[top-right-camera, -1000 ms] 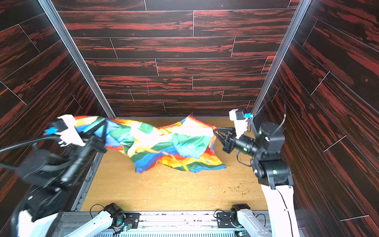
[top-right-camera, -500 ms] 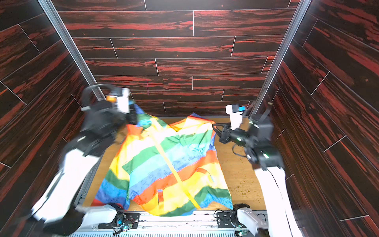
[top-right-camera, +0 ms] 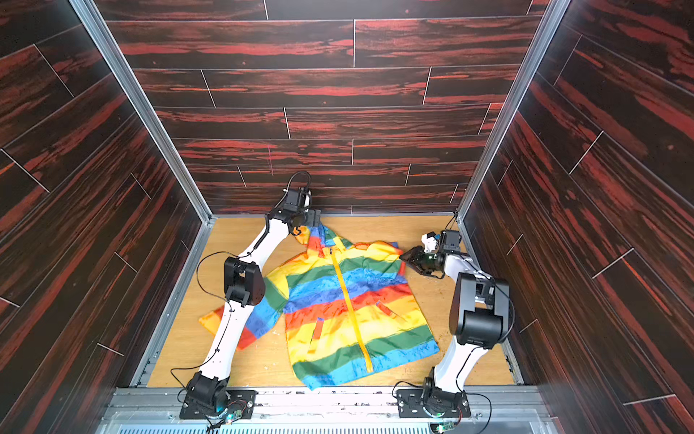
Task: Unzip the jacket
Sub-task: Flatten out the jacket at the center of the board.
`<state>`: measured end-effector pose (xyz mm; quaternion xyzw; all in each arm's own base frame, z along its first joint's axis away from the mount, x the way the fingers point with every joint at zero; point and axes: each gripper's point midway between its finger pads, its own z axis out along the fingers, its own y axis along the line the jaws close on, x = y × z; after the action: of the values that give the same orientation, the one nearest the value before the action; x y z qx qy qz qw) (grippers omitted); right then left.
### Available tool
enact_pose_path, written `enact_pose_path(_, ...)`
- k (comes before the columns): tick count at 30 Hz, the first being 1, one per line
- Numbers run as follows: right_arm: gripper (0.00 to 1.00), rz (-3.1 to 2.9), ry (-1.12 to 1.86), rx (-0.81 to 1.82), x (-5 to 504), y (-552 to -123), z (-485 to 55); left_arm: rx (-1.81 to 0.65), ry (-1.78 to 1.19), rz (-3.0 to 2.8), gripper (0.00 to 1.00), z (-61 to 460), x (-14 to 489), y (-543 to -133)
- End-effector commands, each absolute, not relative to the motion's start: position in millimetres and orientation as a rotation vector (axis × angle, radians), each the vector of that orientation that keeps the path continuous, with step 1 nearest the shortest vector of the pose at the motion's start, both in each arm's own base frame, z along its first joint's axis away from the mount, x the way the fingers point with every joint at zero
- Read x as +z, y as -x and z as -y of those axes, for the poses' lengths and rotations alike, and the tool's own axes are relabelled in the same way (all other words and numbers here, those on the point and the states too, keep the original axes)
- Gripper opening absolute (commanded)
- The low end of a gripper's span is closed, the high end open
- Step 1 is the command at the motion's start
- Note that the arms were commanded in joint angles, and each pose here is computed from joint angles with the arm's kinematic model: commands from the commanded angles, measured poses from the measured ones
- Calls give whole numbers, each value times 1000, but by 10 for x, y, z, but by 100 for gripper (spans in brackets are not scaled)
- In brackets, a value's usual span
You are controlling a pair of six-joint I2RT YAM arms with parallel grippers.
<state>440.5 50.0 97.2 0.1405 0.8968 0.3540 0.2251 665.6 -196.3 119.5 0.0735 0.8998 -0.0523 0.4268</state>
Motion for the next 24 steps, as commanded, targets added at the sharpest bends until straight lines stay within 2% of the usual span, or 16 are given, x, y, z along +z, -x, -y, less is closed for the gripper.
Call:
enact_pose_path(1,57,-2512,-330,778,1062,-4443,-336,-63,-110,-2088,100,1743,2178,-6576)
enact_pose_path(3,70,-2514,-300,688,1174,-4453,-250,63,-52,-2077,100,1499,2310,-6442)
enact_pose_path(7,70,-2484,-184,556,1467,-4520,-254,201,72,-2078,100,1098,2613,-5954)
enact_pose_path(9,70,-2456,-98,532,1556,-4587,-403,158,109,-2063,100,1026,2698,-5657)
enact_pose_path(13,70,-2491,15,505,1394,-4700,-726,-10,220,-1956,100,904,2755,-5007)
enact_pose_path(16,70,-2524,98,522,1225,-4728,-1005,-57,330,-2032,100,781,2440,-4589)
enact_pose_path(21,70,-2598,192,554,959,-4686,-1370,-222,378,-2236,100,915,1786,-4078)
enact_pose_path(24,70,-2670,258,531,755,-4623,-1525,-264,450,-2326,90,927,1417,-3863)
